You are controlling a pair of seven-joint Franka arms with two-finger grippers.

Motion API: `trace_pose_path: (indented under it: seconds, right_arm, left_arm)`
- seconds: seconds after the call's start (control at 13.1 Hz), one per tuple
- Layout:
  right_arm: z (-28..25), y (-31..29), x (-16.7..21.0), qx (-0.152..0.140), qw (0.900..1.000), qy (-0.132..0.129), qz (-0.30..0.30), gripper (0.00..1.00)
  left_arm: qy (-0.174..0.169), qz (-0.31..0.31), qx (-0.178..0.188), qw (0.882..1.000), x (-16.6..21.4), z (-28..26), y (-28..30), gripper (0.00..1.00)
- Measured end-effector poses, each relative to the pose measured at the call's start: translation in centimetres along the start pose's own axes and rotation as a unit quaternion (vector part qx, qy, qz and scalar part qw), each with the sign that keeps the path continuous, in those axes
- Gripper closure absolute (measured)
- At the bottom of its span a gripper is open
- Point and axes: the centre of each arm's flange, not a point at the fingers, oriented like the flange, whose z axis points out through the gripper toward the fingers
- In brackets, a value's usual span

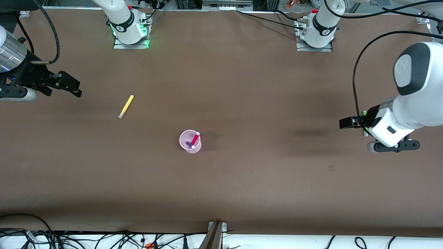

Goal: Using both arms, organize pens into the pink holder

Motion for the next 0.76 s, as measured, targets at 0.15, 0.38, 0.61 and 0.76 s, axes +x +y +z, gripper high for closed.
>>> trace_pose_path:
  seconds: [0.15,0.38,0.61,0.76]
  right_arm:
    - [0.0,0.0,0.0,0.0,1.0,0.0,0.0,0.0]
    - [0.0,0.0,0.0,0.0,1.0,0.0,0.0,0.0]
    - [0.0,0.0,0.0,0.0,1.0,0.0,0.0,0.0]
    - [0.0,0.0,0.0,0.0,1.0,0.0,0.0,0.0]
  left_arm:
    - [-0.005,0.014,-0.005,1.0,0.3,0.4,-4.1,0.0]
    - [-0.007,0.014,-0.013,1.0,0.2,0.5,-8.6,0.0]
    - [-0.006,0.01,-0.015,1.0,0.1,0.4,-9.3,0.0]
    - [-0.005,0.005,-0.018,1.0,0.2,0.5,-10.0,0.0]
